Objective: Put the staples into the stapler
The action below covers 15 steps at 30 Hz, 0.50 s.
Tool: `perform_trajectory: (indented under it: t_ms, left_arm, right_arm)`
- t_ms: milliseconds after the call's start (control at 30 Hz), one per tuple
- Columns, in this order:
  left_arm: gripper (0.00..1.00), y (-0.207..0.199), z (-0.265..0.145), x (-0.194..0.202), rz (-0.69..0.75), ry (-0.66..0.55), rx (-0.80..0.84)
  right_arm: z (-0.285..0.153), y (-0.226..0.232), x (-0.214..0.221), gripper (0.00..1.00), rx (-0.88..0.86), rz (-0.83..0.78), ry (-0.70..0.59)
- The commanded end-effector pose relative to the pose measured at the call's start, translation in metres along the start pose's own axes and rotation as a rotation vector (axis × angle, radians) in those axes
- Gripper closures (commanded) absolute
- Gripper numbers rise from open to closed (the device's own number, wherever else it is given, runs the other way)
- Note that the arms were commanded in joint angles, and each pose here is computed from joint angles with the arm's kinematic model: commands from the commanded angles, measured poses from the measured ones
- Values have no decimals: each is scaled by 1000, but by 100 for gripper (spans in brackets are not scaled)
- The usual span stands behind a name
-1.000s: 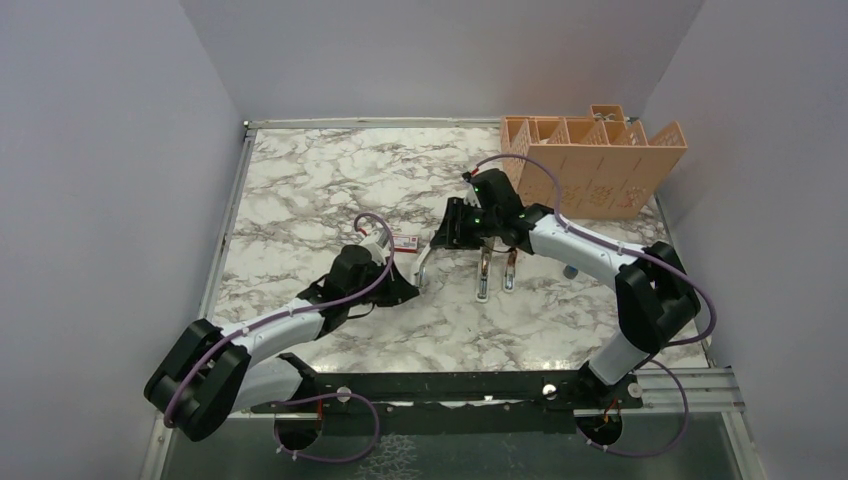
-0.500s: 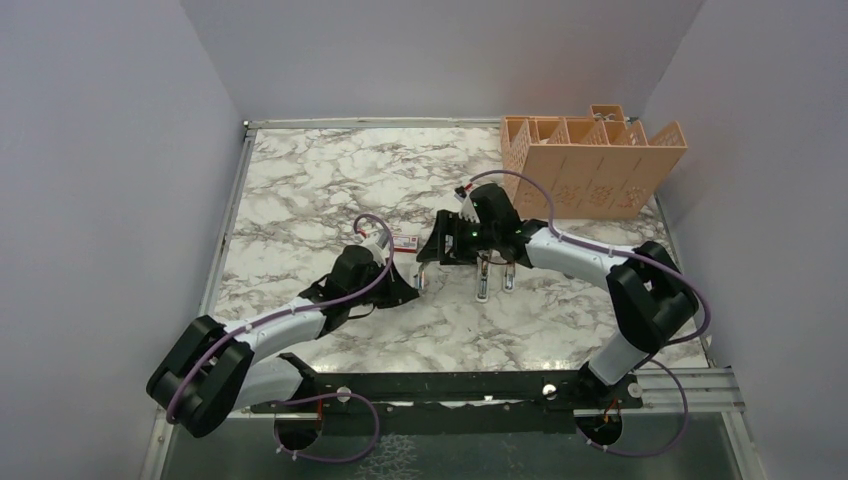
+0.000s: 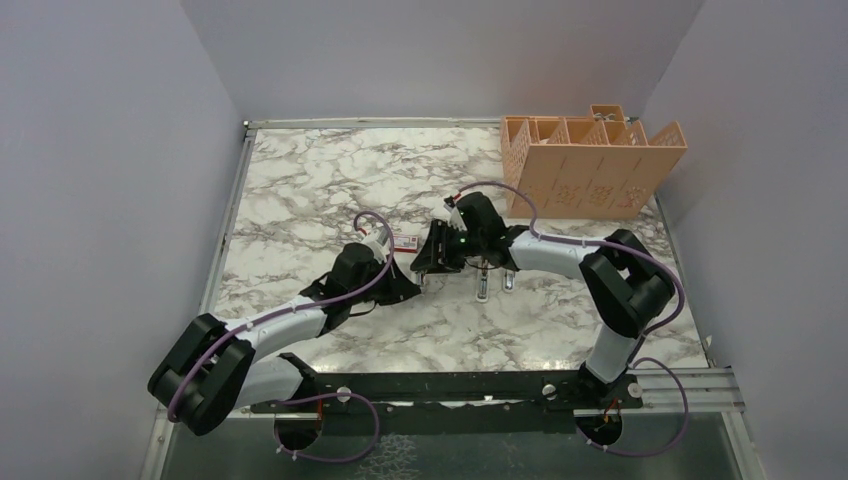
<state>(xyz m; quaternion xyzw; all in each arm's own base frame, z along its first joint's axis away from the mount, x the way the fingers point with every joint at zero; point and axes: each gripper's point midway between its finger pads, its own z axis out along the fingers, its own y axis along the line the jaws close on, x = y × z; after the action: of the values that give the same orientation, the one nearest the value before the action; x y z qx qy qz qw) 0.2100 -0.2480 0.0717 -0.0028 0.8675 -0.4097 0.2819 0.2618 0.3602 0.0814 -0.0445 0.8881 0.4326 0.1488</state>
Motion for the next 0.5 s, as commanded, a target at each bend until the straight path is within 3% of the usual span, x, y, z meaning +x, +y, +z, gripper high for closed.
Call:
perform_trajectory:
  t_ms: [0, 67, 133, 300, 467]
  left_arm:
    - [100, -16, 2, -16, 23, -46, 49]
    - [98, -14, 1, -18, 32, -57, 38]
    - [86, -8, -1, -20, 32, -73, -1]
    - [49, 17, -20, -41, 65, -152, -207]
    - [32, 37, -63, -78, 89, -309, -451]
  right_arm:
    - [5, 13, 0, 59, -51, 16, 5]
    - [5, 10, -1, 68, -35, 26, -3]
    - [6, 6, -2, 71, -8, 28, -7]
    - [9, -8, -14, 73, 118, -21, -20]
    - [20, -17, -22, 72, 269, -106, -19]
